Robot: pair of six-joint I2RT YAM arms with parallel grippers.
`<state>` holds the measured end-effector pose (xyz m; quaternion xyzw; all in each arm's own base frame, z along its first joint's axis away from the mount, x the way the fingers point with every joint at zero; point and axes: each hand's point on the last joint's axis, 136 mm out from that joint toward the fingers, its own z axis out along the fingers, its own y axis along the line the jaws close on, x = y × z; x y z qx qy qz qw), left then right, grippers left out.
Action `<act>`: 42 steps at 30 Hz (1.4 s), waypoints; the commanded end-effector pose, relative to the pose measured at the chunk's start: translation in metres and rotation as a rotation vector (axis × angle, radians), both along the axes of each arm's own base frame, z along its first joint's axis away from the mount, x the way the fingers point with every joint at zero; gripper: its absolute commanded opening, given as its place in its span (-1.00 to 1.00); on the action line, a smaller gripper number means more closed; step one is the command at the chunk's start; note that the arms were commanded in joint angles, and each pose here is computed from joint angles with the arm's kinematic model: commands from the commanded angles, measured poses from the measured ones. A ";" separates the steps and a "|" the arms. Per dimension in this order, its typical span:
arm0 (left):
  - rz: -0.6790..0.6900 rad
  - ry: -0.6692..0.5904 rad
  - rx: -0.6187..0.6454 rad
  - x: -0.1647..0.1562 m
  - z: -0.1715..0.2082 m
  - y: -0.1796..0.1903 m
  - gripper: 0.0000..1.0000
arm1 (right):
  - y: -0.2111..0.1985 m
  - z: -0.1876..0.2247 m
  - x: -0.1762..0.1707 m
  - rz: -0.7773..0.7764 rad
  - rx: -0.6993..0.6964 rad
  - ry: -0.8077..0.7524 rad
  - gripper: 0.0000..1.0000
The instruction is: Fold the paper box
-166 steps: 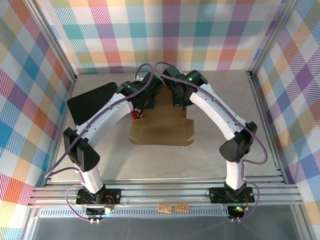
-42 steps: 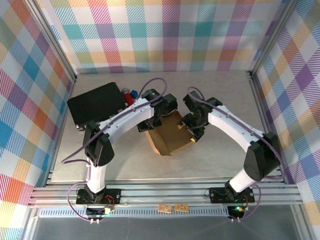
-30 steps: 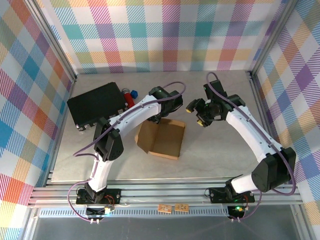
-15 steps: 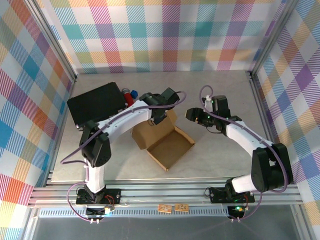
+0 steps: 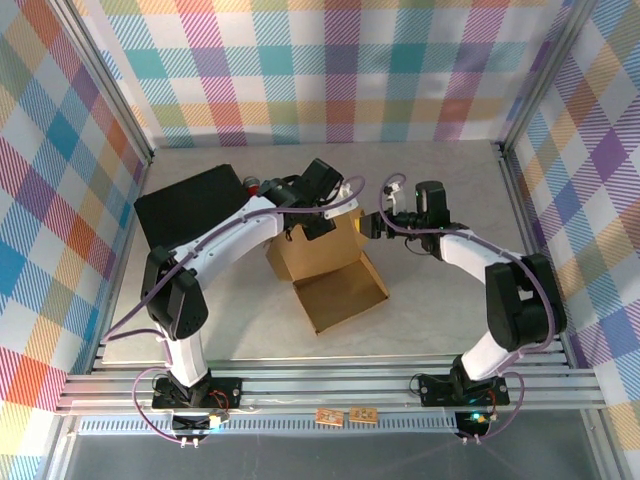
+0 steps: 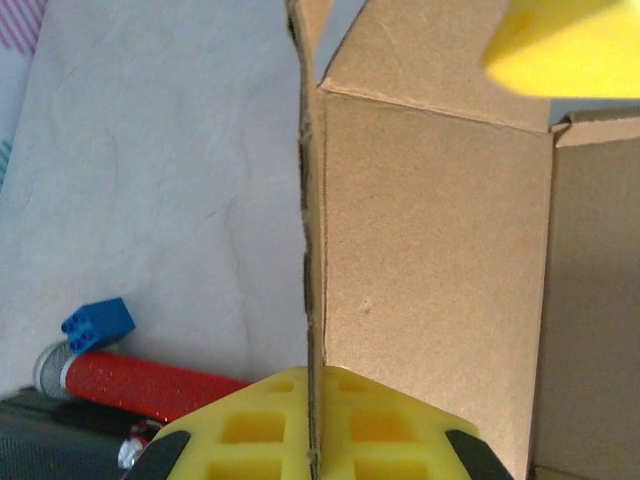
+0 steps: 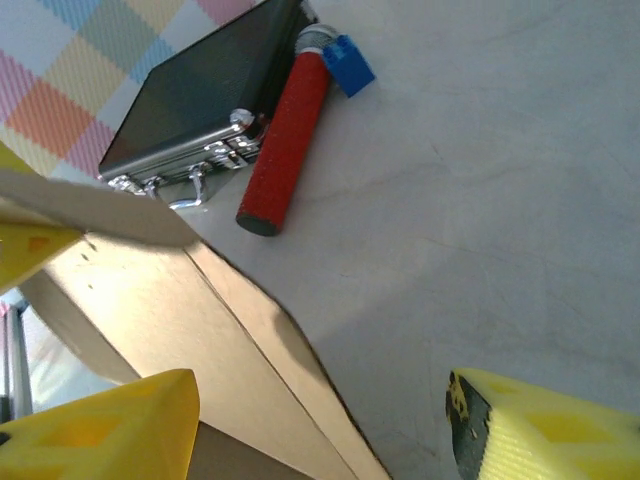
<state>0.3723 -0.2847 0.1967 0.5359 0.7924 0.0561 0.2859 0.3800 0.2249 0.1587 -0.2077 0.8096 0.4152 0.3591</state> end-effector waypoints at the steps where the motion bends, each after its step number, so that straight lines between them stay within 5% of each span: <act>1: -0.076 0.001 -0.033 0.010 0.005 -0.013 -1.00 | 0.019 0.024 0.002 0.169 0.043 -0.108 0.31; 15: -0.076 -0.012 -0.034 0.028 0.001 -0.018 -1.00 | 0.002 0.008 -0.011 0.163 -0.110 -0.113 -0.11; 26: 0.012 -0.062 -0.103 0.041 0.023 -0.022 -1.00 | -0.005 0.006 0.002 0.091 -0.219 -0.167 -1.00; 27: 0.049 -0.078 -0.134 0.045 0.031 -0.022 -0.90 | -0.006 0.006 0.005 0.077 -0.231 -0.175 -1.00; 30: 0.244 -0.139 -0.241 0.059 0.065 -0.015 0.46 | -0.012 0.010 0.012 0.025 -0.252 -0.224 -1.00; 32: 0.393 -0.169 -0.315 0.062 0.089 0.001 0.89 | -0.014 0.015 0.014 0.016 -0.258 -0.255 -1.00; 38: 0.718 -0.005 -0.453 0.016 0.085 0.076 0.78 | -0.014 0.017 0.020 0.032 -0.252 -0.271 -1.00; 42: 0.720 0.172 -0.580 -0.032 0.052 0.095 0.63 | -0.012 0.017 0.023 0.038 -0.243 -0.274 -1.00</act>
